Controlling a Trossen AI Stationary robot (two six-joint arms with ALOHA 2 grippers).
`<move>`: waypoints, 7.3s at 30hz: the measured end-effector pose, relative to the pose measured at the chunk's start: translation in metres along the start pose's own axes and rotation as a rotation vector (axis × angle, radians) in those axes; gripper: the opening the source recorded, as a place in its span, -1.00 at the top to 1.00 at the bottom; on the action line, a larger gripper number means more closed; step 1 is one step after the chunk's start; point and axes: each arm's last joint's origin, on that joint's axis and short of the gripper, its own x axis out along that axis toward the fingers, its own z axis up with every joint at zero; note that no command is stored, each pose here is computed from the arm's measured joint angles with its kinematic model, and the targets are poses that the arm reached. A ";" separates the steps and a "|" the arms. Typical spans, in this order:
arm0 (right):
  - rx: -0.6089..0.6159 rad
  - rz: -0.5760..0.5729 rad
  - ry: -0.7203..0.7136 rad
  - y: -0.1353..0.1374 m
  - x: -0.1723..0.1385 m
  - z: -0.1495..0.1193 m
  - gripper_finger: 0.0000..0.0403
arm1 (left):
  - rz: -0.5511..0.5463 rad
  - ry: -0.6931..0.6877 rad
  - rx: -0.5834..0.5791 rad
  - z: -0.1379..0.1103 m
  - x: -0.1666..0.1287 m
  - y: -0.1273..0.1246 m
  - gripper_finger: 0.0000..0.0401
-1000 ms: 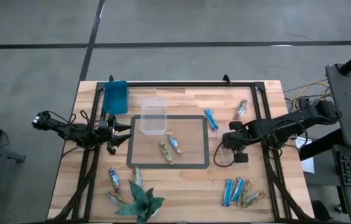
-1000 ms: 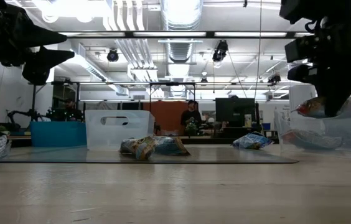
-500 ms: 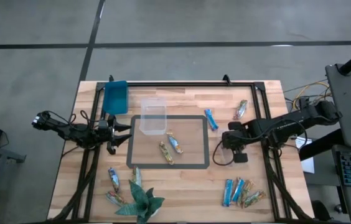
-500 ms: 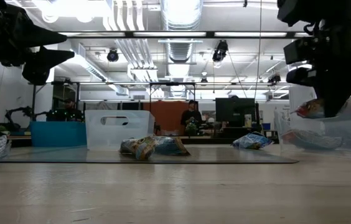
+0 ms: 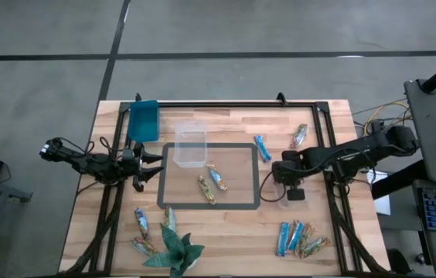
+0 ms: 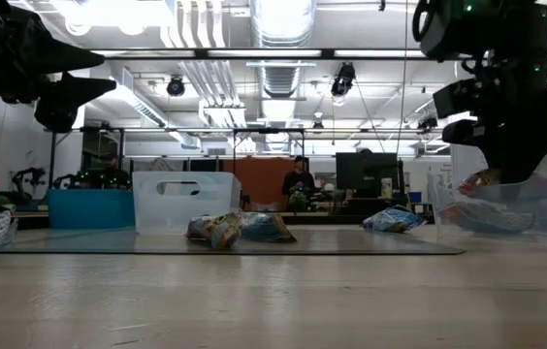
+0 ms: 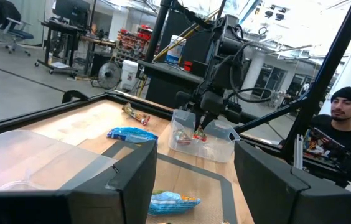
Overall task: Pick and place Granola Bars by type
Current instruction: Put the red granola bar into the right transparent bin
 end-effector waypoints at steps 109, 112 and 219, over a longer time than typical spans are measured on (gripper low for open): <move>1.736 -0.724 -0.567 -0.147 -0.128 -0.004 -0.82 | 0.000 0.000 0.000 0.000 0.000 0.000 0.02; 1.839 -0.713 -0.504 -0.154 -0.110 -0.009 -0.83 | 0.000 0.000 0.000 0.000 0.000 0.000 0.02; 1.457 -0.404 -0.338 -0.199 -0.116 0.029 0.94 | 0.000 0.000 0.000 0.000 0.000 0.000 0.02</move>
